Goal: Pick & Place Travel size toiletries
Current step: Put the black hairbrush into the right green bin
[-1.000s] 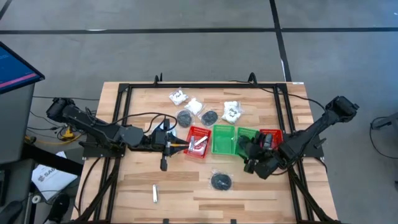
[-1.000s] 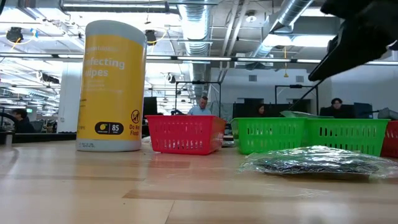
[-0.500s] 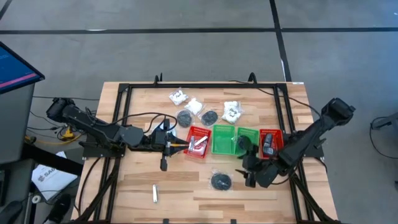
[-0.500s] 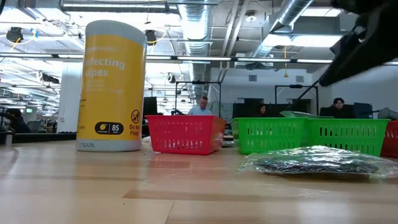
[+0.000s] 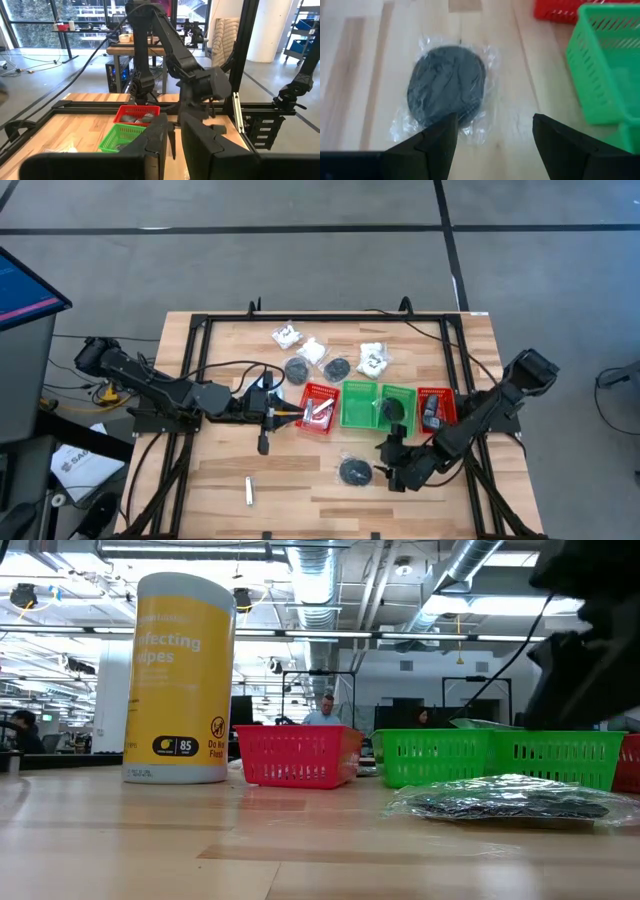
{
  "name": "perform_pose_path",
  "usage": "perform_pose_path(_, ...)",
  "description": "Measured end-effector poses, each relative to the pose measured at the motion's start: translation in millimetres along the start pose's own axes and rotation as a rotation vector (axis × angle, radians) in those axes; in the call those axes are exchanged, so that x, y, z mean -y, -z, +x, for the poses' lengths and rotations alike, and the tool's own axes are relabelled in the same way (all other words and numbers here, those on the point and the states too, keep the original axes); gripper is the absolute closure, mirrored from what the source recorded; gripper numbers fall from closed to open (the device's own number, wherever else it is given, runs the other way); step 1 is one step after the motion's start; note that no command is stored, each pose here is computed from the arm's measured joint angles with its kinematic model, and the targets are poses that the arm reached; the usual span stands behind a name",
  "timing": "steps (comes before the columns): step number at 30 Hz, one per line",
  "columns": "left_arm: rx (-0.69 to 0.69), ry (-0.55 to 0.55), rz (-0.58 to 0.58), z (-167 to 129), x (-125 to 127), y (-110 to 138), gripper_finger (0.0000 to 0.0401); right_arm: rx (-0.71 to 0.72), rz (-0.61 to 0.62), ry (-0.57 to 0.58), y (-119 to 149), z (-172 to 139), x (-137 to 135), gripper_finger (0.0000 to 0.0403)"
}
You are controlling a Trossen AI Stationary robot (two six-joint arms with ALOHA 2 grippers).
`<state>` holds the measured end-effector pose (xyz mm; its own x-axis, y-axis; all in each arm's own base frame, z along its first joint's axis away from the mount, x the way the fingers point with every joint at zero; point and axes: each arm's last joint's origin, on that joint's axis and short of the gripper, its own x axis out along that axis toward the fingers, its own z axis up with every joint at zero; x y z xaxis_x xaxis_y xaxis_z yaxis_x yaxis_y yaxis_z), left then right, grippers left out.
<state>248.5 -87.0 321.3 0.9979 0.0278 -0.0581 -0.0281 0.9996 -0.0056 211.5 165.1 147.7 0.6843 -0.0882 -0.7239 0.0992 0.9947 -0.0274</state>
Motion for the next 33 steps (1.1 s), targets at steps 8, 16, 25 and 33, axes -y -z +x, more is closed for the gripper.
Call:
perform_pose_path(8,0.0,0.0,0.0,0,0,0,0.0354,-0.072,-0.037,0.011,8,17,-8,0.0159)
perform_pose_path(16,0.0,0.0,0.0,0,0,0,0.0354,-0.131,-0.07,0.035,18,34,-14,0.016)
perform_pose_path(25,0.0,0.0,0.0,0,0,0,0.0354,-0.144,-0.068,0.019,19,36,-15,0.0272)
perform_pose_path(33,0.0,0.0,0.0,0,0,0,0.0354,-0.162,-0.079,0.008,17,39,-11,0.0388)
